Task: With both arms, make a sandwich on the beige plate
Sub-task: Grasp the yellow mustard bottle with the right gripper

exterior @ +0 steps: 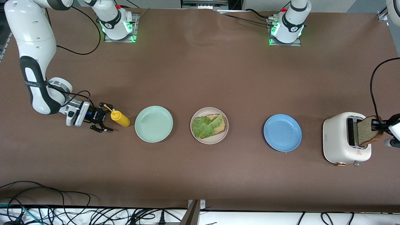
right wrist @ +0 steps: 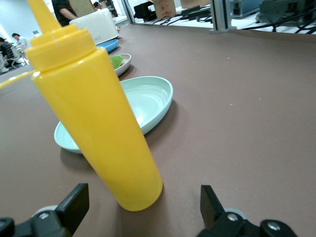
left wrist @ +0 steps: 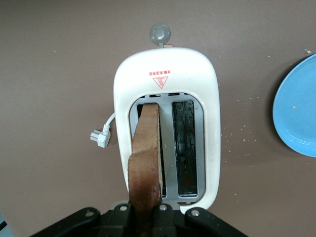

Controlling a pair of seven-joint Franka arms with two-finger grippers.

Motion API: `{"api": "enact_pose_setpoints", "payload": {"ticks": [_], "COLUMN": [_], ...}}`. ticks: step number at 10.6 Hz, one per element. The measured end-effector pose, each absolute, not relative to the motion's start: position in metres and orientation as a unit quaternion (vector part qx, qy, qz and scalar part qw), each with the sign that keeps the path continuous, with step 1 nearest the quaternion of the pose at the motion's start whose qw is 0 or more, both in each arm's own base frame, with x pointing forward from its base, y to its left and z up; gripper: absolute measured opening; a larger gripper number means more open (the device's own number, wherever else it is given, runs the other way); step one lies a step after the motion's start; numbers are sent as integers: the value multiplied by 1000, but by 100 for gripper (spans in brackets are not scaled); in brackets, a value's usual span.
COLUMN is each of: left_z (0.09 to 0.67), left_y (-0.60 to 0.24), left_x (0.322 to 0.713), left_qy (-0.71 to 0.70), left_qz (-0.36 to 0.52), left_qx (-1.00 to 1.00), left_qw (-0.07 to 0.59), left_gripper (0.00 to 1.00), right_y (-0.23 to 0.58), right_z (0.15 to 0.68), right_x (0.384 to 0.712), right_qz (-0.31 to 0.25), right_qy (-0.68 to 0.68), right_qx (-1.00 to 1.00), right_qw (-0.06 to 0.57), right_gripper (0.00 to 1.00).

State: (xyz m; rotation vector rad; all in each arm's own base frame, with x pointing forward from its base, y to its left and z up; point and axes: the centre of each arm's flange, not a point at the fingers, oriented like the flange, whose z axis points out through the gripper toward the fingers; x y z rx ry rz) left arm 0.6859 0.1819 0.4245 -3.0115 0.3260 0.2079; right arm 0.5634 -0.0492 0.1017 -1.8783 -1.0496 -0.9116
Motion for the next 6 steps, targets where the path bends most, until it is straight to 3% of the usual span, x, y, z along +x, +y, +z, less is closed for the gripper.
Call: {"api": "enact_pose_setpoints", "payload": {"ticks": [6], "left_z": [469], "left_y": [168], "left_x": [691], "left_qy": [102], "left_qz": [48], "left_qx": [-993], "left_qw": [20], "left_gripper": [9], "right_y": [-31], "right_z": [113], "right_x": [576], "right_qz": [-374], "right_qy": [-440], "right_qx": [-713], "right_qw": [399], "right_gripper": [100]}}
